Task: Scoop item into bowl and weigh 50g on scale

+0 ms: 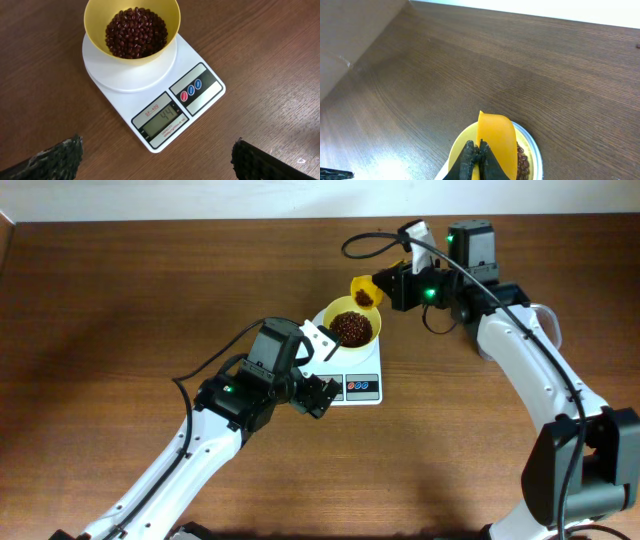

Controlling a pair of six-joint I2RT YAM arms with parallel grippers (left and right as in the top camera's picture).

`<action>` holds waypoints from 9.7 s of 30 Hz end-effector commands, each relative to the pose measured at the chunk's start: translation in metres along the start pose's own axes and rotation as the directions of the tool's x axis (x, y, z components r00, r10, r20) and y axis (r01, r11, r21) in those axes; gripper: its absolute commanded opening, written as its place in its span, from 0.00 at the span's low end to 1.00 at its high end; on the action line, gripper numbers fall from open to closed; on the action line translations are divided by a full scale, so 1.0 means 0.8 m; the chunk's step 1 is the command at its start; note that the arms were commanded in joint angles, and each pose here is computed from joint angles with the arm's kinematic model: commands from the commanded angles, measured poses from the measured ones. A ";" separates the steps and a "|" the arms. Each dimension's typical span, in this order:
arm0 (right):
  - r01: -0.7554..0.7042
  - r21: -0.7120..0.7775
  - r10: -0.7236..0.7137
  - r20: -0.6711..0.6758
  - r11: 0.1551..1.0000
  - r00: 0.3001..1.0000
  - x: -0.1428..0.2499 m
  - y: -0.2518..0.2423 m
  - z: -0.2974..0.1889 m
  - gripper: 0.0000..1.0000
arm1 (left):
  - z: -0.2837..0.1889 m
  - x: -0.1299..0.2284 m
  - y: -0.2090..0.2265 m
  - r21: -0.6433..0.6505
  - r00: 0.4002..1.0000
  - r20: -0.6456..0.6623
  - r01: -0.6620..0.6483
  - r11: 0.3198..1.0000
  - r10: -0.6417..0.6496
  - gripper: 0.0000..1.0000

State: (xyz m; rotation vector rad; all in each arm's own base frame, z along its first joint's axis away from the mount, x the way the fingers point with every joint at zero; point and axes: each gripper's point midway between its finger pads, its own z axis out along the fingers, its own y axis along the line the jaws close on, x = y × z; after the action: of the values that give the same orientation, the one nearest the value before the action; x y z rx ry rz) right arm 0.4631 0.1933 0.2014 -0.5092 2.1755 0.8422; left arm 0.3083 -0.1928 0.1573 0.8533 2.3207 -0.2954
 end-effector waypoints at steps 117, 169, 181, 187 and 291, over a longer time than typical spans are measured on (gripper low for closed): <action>0.404 0.014 -0.402 -0.075 0.915 0.913 0.016 0.026 0.014 0.04 | -0.007 -0.006 0.000 0.001 1.000 0.022 0.012 1.000 -0.012 0.99; 0.459 0.023 -0.453 -0.119 0.888 0.883 0.029 0.017 0.020 0.04 | -0.007 -0.004 0.000 0.002 1.000 0.019 0.013 1.000 -0.013 0.99; 0.474 -0.018 -0.473 -0.114 0.880 0.874 0.033 0.025 0.020 0.04 | -0.007 -0.004 0.000 0.002 1.000 0.019 0.013 1.000 -0.013 0.99; 0.618 -0.049 -0.619 -0.123 0.785 0.776 0.039 0.025 0.020 0.04 | -0.007 -0.004 0.000 0.002 1.000 0.019 0.013 1.000 -0.013 0.99; -0.476 0.819 0.574 0.232 0.321 0.786 0.133 -0.266 -0.177 0.04 | -0.007 -0.004 0.000 0.002 1.000 0.019 0.013 1.000 -0.013 0.99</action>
State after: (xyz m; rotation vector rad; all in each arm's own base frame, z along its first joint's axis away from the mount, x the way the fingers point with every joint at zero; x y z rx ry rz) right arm 0.4380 -0.0693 0.1095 0.7629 2.5459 -0.1433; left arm 0.3077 -0.1925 0.1568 0.8542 2.3241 -0.2950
